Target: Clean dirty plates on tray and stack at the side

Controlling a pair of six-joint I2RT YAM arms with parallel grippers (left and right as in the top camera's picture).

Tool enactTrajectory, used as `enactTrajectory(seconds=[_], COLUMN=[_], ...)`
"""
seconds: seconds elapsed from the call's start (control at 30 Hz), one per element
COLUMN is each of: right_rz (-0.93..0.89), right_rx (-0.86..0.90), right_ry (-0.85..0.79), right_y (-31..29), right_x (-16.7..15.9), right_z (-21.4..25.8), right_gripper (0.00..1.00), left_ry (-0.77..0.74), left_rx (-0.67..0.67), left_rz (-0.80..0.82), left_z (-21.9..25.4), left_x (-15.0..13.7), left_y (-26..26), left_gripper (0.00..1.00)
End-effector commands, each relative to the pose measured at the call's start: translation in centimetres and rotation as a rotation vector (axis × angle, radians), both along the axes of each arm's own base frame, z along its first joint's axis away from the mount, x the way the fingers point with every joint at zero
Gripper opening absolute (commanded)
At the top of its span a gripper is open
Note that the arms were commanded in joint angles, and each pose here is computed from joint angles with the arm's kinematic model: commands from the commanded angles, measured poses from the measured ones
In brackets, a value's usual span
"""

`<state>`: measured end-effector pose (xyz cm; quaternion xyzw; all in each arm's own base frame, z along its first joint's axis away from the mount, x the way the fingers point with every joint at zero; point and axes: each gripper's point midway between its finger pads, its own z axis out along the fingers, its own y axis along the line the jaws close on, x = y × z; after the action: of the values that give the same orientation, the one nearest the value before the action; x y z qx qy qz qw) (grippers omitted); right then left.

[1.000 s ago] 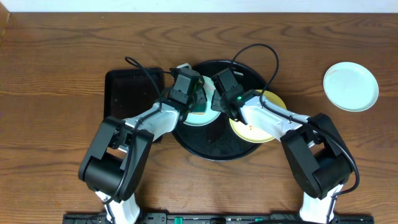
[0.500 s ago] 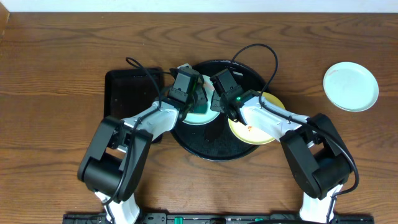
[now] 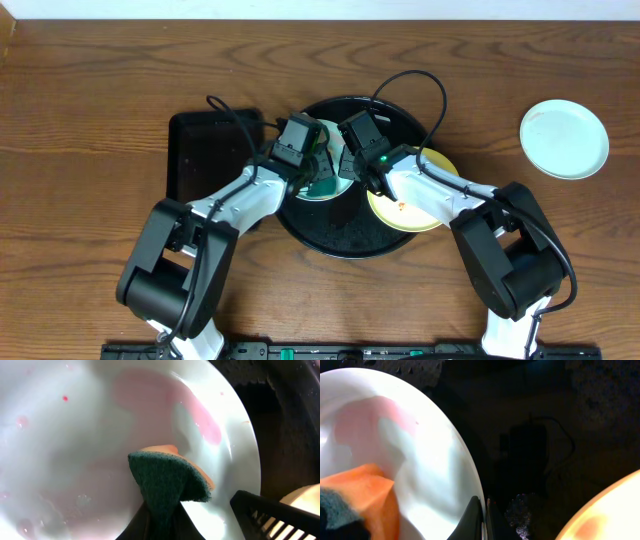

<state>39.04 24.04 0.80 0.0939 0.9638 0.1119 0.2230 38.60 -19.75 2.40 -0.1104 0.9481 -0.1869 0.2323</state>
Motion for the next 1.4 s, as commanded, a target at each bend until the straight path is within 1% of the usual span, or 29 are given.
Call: enactTrajectory(seconds=[0.0, 0.2, 0.3, 0.53, 0.7, 0.77, 0.97, 1.07, 1.13, 1.37], right_rz=[0.024, 0.027, 0.029, 0.030, 0.036, 0.036, 0.036, 0.036, 0.036, 0.036], right_rx=[0.028, 0.023, 0.021, 0.014, 0.007, 0.004, 0.003, 0.004, 0.004, 0.004], right_ry=[0.027, 0.036, 0.047, 0.057, 0.061, 0.065, 0.066, 0.065, 0.065, 0.067], right_y=[1.3, 1.3, 1.2, 1.1, 1.0, 0.9, 0.9, 0.9, 0.9, 0.9], right_x=[-0.4, -0.7, -0.9, -1.1, -1.3, -1.3, -1.4, -1.4, -1.4, -1.4], right_z=[-0.7, -0.9, -1.0, -1.1, -1.2, -1.2, -1.3, -1.2, -1.2, -1.3], right_gripper=[0.01, 0.01, 0.01, 0.01, 0.01, 0.01, 0.01, 0.01, 0.01, 0.01], left_ry=[-0.031, -0.080, -0.113, -0.184, -0.204, -0.211, -0.195, -0.171, -0.128, -0.046], left_rx=[0.100, 0.077, 0.063, 0.059, 0.055, 0.065, 0.109, 0.087, 0.079, 0.191], left_rz=[0.003, 0.015, 0.040, 0.153, 0.204, 0.188, 0.091, -0.030, -0.078, -0.269], left_z=[-1.7, -3.2, -3.0, -1.8, -1.3, -1.1, 0.0, 0.0, -0.7, -2.6], left_x=[0.4, 2.2, 3.4, 6.3, 7.4, 7.5, 6.0, 4.7, 3.4, -0.1], left_y=[1.5, 1.1, 1.7, 5.7, 7.8, 7.9, 6.6, 4.4, 3.3, 2.0], left_gripper=[0.07, 0.07, 0.07, 0.07, 0.07, 0.07, 0.07, 0.07, 0.07, 0.07])
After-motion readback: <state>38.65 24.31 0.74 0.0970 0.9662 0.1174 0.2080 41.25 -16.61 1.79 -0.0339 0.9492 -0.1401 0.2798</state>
